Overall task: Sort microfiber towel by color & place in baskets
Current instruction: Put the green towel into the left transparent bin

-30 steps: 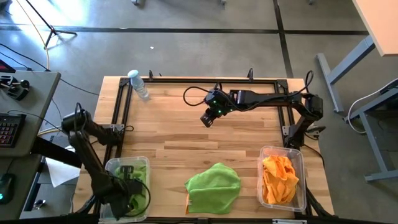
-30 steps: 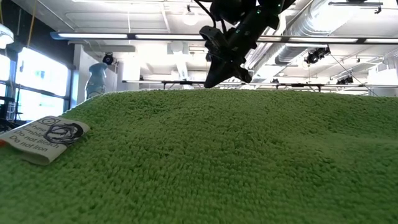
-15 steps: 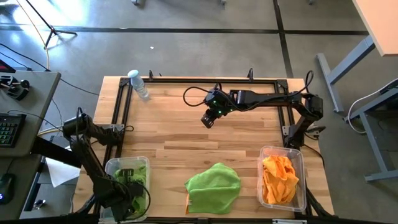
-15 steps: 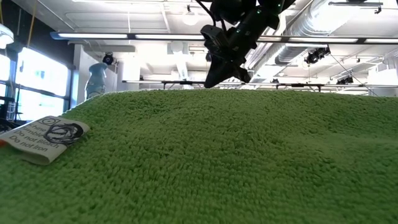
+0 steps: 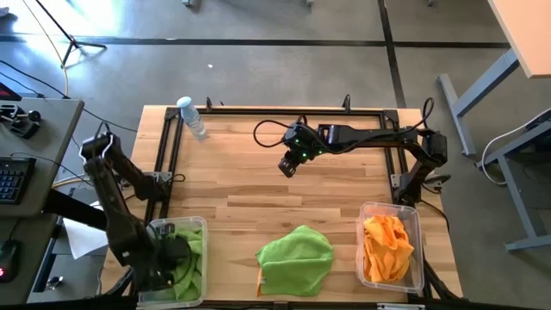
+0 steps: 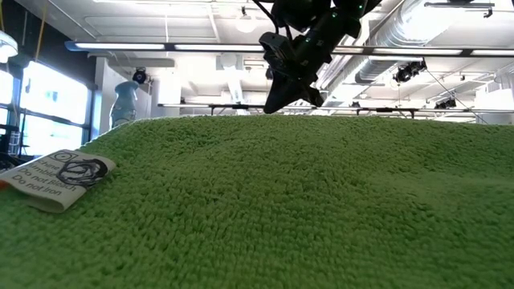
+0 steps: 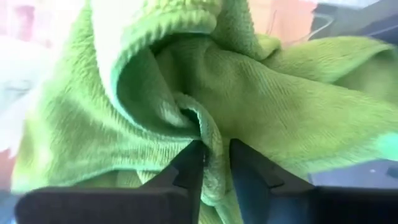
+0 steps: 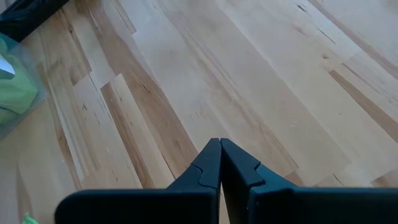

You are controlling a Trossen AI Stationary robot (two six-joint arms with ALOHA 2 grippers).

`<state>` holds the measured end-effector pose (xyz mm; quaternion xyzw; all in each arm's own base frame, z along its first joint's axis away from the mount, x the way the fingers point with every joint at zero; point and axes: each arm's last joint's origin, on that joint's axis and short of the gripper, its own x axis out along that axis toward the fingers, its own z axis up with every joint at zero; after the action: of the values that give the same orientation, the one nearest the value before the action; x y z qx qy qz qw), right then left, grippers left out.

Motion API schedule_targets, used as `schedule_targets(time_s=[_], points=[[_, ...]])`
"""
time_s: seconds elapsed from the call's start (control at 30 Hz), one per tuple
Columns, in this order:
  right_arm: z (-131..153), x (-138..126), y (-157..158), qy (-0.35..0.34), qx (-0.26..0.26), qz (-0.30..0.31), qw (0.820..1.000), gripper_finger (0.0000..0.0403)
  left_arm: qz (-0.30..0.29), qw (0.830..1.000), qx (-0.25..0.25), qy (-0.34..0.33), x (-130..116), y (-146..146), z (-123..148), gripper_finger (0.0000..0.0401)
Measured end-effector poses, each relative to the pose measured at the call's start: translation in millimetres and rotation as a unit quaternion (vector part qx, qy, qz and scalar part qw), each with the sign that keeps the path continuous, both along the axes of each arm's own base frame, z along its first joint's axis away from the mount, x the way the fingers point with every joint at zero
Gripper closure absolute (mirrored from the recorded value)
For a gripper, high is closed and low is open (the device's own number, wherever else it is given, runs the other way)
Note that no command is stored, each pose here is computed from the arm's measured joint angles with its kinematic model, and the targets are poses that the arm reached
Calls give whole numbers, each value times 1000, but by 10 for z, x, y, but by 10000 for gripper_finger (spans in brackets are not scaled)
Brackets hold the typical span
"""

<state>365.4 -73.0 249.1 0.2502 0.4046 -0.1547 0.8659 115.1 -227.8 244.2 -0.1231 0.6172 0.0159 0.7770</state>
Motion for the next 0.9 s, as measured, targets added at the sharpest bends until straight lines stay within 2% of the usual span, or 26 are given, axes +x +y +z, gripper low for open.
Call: schedule_targets(time_s=[0.2,0.43,0.6,0.73,0.8,0.9], points=[[0,0,1,0,2,-2,1000,403,14,999,-41,-13,-75,152,221,301],[0,0,0,0,2,-3,1000,403,60,995,-80,-7,-171,340,413,302],[0,0,1,-1,9,-11,1000,403,100,994,-33,14,-252,526,438,330],[-5,1,39,4,12,-9,1000,403,105,994,13,30,-293,670,511,382],[-17,-8,83,14,14,-4,1000,403,102,994,34,15,-286,740,619,395],[-21,-24,169,27,16,7,999,403,97,991,82,-47,-253,863,813,394]])
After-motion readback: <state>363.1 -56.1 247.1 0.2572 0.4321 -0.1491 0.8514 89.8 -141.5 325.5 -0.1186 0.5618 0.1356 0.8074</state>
